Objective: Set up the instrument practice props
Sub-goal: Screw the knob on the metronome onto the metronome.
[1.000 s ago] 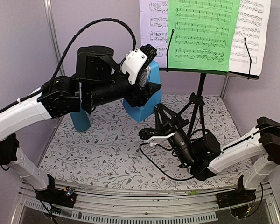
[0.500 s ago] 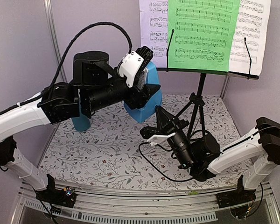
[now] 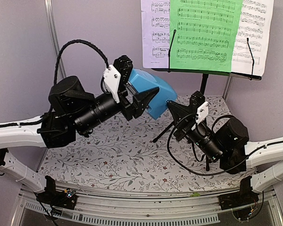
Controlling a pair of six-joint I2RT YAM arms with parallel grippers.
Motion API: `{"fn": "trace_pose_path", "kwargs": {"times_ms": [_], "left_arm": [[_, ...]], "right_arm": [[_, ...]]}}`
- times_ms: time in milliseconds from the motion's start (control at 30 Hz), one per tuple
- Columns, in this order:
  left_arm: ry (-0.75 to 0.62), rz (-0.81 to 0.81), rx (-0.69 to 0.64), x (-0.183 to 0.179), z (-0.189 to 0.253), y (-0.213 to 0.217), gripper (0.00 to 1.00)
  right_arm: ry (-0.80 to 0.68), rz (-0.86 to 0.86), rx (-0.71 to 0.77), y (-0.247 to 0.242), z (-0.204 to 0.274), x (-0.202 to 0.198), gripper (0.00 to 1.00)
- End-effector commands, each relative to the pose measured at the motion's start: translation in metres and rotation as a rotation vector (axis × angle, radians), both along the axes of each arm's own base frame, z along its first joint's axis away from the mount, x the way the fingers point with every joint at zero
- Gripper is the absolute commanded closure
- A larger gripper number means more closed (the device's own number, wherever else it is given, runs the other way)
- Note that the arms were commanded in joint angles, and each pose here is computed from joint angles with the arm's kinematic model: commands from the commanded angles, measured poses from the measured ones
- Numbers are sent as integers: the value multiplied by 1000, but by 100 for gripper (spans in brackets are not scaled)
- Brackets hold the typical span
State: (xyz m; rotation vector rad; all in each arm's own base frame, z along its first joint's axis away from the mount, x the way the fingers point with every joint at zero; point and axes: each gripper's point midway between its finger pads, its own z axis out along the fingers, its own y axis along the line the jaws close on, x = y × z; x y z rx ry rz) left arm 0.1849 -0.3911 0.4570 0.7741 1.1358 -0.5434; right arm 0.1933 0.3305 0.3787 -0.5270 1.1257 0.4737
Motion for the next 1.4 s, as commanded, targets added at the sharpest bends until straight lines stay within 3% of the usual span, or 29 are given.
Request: {"fn": "trace_pose_path", "kwargs": {"times_ms": [0, 367, 800, 1167, 1367], "left_arm": [[-115, 15, -46, -8, 10, 14, 100], [-290, -51, -141, -42, 12, 27, 100], [-452, -83, -191, -61, 6, 27, 100], [-560, -64, -256, -71, -2, 38, 100], [-612, -58, -303, -76, -8, 39, 100]], "right_arm": [[238, 228, 424, -20, 45, -8, 100], [550, 427, 831, -36, 52, 1, 100], [930, 736, 1372, -45, 11, 16, 100], [970, 911, 1651, -56, 10, 22, 100], [957, 985, 1724, -59, 12, 23, 100]]}}
